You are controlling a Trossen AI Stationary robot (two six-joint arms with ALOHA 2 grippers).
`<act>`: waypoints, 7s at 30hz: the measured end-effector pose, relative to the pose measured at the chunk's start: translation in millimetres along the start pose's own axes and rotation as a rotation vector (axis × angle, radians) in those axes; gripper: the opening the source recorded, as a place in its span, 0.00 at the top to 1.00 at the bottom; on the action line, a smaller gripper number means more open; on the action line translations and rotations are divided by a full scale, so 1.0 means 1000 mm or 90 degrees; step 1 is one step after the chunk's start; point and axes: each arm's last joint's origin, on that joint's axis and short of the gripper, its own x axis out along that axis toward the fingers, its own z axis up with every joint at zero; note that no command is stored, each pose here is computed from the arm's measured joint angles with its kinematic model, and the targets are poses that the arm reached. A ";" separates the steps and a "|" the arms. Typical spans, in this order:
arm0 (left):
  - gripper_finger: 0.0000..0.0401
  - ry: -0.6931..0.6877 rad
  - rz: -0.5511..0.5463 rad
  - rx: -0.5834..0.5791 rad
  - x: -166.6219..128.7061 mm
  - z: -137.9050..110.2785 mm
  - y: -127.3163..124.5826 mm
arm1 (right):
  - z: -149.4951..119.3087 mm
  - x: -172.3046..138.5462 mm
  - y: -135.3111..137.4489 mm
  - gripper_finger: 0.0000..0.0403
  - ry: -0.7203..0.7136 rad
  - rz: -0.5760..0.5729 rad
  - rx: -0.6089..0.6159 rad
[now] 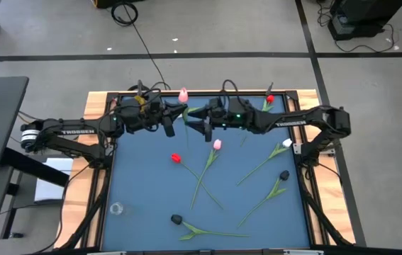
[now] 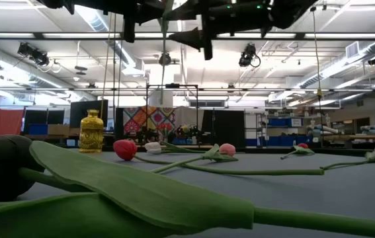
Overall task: Sort flowers into vase by color
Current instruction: Put the left pink flower into the yellow vase
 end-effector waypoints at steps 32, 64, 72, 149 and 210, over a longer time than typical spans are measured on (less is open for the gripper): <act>0.41 0.039 -0.016 -0.013 -0.030 0.014 -0.001 | 0.083 0.002 0.019 0.99 -0.047 0.008 -0.154; 0.90 0.019 -0.081 0.076 -0.013 0.008 -0.005 | 0.088 0.001 0.023 0.98 -0.001 0.075 -0.169; 0.97 0.016 -0.083 0.112 -0.013 0.008 -0.005 | 0.089 0.001 0.022 0.81 -0.007 0.051 -0.154; 0.54 0.160 0.431 0.136 -0.055 0.020 0.099 | 0.093 0.145 -0.145 0.99 0.004 0.074 -0.177; 0.98 -0.184 0.363 0.279 -0.131 -0.013 0.148 | 0.140 0.110 -0.157 0.61 -0.047 -0.013 -0.193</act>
